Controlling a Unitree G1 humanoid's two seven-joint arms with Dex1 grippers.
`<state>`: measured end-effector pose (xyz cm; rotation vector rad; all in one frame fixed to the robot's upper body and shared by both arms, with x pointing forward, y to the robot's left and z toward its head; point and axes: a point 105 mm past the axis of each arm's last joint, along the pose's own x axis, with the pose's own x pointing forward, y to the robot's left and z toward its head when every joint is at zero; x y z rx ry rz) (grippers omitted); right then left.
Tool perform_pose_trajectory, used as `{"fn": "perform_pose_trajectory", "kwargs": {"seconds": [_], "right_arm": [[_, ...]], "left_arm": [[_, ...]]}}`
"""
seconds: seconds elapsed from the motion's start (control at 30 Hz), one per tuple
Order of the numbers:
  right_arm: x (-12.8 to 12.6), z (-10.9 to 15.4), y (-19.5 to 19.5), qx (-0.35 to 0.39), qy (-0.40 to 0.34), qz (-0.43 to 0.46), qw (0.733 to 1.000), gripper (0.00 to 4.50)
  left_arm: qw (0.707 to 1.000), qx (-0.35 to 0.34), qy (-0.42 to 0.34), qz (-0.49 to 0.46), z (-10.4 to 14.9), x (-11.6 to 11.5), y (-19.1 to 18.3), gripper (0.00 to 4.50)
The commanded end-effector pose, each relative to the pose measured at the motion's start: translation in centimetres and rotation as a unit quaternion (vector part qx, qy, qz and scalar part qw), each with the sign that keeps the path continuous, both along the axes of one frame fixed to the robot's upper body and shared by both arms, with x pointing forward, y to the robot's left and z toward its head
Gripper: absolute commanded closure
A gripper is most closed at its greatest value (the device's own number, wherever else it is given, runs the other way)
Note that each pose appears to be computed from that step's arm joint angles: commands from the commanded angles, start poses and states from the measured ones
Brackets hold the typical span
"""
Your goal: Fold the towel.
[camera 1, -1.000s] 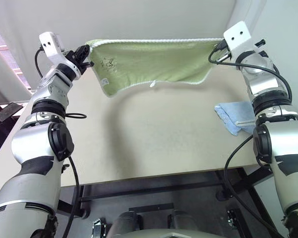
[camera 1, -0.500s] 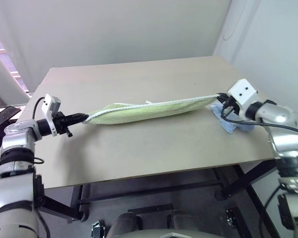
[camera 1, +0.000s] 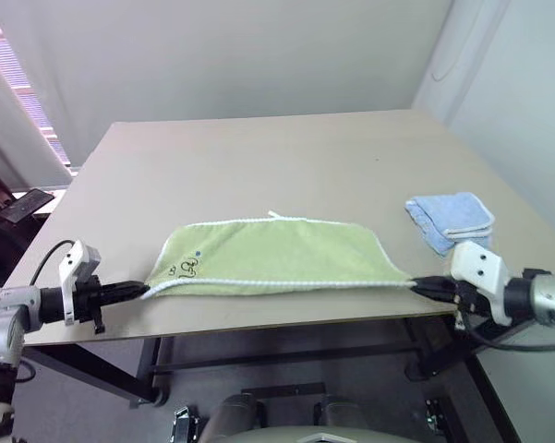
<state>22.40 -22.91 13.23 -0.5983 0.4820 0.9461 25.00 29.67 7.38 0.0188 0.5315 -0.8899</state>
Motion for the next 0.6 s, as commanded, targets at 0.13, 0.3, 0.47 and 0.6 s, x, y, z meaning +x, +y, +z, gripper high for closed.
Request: {"fn": "perform_pose_trajectory", "kwargs": {"seconds": [0.13,0.3,0.47,0.6], "right_arm": [[-1.7,2.3,0.8,0.0,-0.01,0.045,0.999,4.49],[-0.6,1.8,1.2,0.02,-0.01,0.047,0.999,4.49],[2.8,0.0,1.5,0.067,0.0,0.016,0.998,4.49],[6.3,-0.2,1.4,0.104,-0.032,-0.031,0.994,4.49]], "left_arm": [[1.0,0.011,-0.024,-0.004,2.4,-1.4,0.8,4.5],[0.999,-0.013,-0.04,0.028,2.7,-0.5,0.6,4.5],[0.992,-0.066,-0.052,0.098,3.4,2.3,0.6,4.5],[0.989,-0.083,-0.052,0.115,2.9,2.9,0.2,4.5]]}}
